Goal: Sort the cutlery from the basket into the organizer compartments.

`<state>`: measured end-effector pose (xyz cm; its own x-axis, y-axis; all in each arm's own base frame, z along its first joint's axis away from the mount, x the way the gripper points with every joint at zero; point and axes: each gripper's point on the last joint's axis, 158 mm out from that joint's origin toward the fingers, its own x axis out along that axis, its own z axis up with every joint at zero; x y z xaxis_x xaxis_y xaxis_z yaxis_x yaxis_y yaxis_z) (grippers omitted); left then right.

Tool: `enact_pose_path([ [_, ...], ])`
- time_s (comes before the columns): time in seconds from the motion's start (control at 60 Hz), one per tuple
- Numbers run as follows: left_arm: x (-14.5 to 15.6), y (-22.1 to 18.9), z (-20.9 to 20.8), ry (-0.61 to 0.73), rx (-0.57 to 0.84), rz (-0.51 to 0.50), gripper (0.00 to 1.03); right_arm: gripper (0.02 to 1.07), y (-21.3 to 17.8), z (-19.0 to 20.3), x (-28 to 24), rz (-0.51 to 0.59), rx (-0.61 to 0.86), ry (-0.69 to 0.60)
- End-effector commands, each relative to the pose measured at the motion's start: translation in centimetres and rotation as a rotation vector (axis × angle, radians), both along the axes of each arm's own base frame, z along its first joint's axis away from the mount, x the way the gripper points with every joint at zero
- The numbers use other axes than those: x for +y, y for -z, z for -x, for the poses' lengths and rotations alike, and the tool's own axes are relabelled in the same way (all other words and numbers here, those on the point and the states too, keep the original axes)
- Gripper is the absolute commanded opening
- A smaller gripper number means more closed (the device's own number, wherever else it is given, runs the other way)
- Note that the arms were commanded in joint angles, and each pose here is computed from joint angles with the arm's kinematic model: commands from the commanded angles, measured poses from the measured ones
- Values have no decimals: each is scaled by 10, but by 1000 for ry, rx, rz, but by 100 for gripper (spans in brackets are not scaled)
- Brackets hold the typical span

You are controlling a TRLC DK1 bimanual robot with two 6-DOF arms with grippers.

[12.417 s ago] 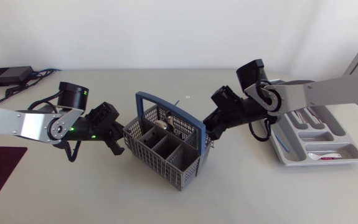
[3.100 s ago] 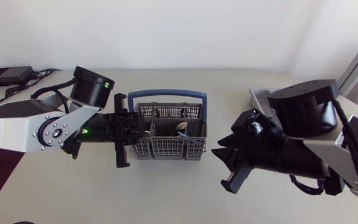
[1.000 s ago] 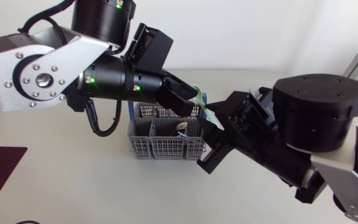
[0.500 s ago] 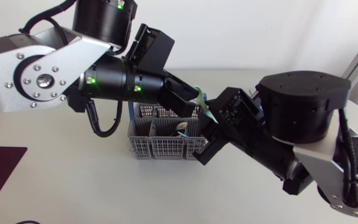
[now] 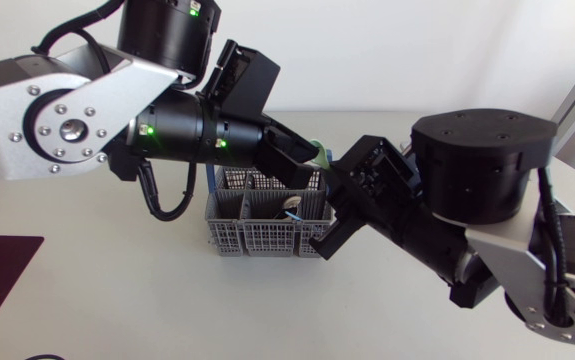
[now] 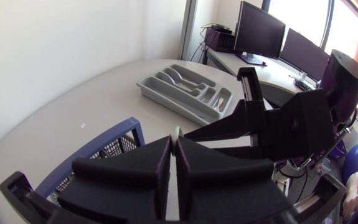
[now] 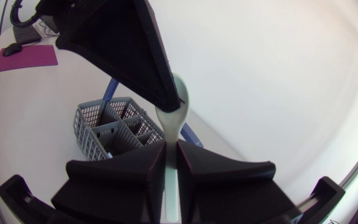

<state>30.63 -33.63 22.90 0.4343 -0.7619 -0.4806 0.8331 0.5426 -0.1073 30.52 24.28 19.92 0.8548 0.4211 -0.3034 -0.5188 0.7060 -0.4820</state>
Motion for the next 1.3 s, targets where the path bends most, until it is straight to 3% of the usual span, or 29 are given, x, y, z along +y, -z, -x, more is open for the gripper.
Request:
enact_pose_path([
  [0.0, -2, -8, -1, 0, 12, 31, 8, 10, 4, 0, 2, 37, 1, -14],
  [0.083, -1, -10, -1, 0, 10, 37, 19, 9, 7, 1, 2, 48, 10, -19],
  [0.3, 11, -32, -12, -43, -13, 76, 69, 9, 17, 9, -1, 78, 32, -35],
  [0.433, 30, -62, -30, -98, -73, 116, 82, 9, 22, 16, -7, 89, 48, -44],
  [0.633, 74, -95, -63, -207, -141, 135, 90, 9, 32, 23, -25, 104, 84, -58],
  [0.8, 95, -92, -71, -224, -172, 82, 90, 9, 39, 14, -58, 96, 127, -39],
  [0.983, 103, -49, -67, -160, -188, -71, 90, 9, 55, 3, -98, 93, 197, -38],
  [1.283, 90, 29, -27, 53, -267, -343, 90, 10, 85, -13, -166, 141, 288, -57],
])
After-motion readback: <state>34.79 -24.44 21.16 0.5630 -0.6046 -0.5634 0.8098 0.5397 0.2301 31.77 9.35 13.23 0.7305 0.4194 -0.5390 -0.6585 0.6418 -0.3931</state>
